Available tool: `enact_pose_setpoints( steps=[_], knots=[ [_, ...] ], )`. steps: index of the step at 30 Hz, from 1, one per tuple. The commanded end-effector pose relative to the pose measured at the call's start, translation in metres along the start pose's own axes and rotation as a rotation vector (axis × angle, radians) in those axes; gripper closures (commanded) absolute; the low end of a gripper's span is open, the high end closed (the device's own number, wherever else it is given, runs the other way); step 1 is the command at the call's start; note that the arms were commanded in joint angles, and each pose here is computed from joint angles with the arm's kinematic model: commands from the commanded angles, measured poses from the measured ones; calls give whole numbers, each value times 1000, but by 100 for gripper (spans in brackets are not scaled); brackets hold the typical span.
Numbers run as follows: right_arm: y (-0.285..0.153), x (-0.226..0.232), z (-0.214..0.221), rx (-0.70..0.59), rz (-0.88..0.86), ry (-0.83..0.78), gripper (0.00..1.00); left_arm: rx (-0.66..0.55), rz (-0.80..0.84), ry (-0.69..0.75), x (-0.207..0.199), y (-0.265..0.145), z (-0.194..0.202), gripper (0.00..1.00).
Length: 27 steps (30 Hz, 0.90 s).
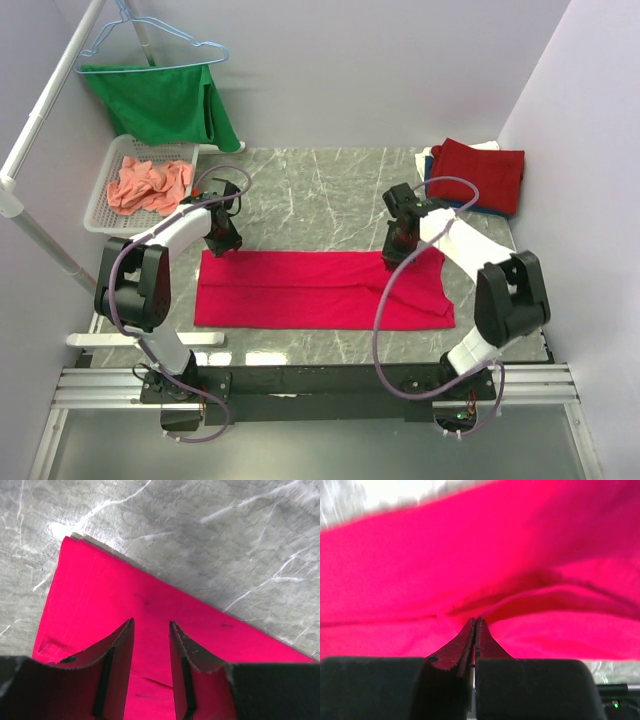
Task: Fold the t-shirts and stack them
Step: Fold the tshirt
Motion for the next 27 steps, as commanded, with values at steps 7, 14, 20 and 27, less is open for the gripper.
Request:
enact_pose_setpoints(
  steps=[7, 14, 20, 27],
  knots=[
    [-16, -21, 69, 121, -7, -41, 100, -36, -4, 17, -2, 0, -7, 61],
    [-16, -19, 111, 212, -53, -96, 100, -46, -7, 17, -4, -1, -13, 61],
    [-21, -17, 120, 224, -46, -126, 71, -54, -13, 17, -4, -3, -16, 61],
    [-38, -15, 105, 144, -18, -112, 55, -58, -14, 18, -4, -3, -17, 61]
  ],
)
Point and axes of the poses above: each gripper's point midway between its finger pads, its own y axis out along the fingers, its own x axis along the line the jaws close on, z = x × y, the point moved 4 cm from there along -y, back along the fingers, and after that the axes turned 9 degrees about y, right-handed, at the moved point
